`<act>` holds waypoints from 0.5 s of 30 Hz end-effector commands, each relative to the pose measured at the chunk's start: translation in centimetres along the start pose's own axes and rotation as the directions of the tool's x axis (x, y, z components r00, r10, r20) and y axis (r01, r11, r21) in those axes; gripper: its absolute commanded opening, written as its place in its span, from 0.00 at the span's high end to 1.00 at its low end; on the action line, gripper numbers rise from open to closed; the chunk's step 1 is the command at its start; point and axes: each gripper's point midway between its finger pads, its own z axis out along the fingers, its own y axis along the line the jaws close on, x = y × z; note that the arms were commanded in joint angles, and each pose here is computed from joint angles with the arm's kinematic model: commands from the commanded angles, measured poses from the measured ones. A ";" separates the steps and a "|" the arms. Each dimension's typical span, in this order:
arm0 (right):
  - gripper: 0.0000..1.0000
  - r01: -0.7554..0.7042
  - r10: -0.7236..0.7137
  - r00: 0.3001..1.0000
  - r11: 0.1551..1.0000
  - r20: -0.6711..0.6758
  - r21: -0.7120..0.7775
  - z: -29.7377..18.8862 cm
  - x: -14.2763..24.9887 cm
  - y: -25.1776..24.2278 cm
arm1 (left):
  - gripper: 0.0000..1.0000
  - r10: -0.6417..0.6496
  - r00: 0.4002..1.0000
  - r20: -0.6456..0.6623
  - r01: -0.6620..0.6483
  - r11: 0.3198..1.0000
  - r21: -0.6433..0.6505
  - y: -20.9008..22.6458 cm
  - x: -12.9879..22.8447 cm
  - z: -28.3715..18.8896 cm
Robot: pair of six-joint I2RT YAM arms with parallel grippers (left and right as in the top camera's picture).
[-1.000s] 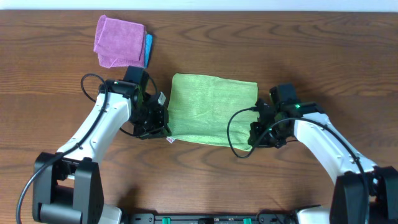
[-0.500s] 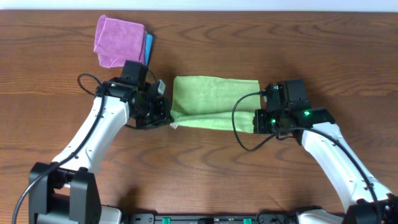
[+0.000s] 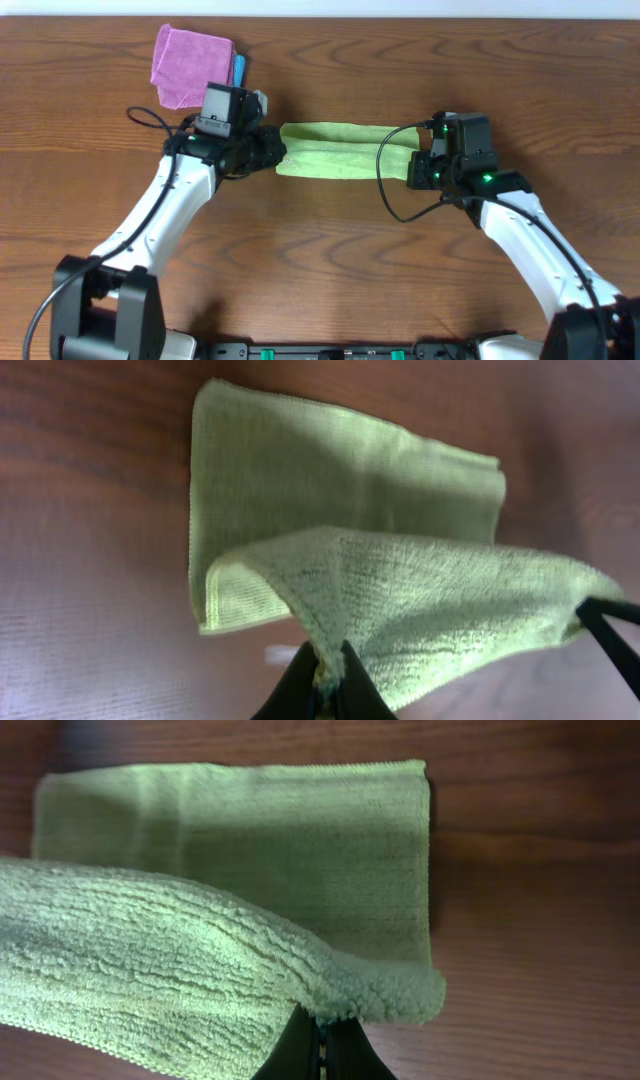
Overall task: Fold the cloth
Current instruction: 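Fold the cloth's near edge over toward the far edge with both grippers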
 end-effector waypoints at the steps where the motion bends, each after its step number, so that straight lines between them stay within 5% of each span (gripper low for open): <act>1: 0.99 -0.020 0.019 1.000 0.996 0.009 0.091 0.9 0.0 -1.8 | 0.94 -0.025 0.999 0.036 0.028 0.997 -0.076 2.1 -1.1 2.1; 15: 0.99 -0.016 0.005 0.995 0.994 0.104 0.106 4.7 -2.4 -2.4 | 0.94 -0.031 0.988 0.149 0.041 0.997 -0.068 3.5 -4.3 6.3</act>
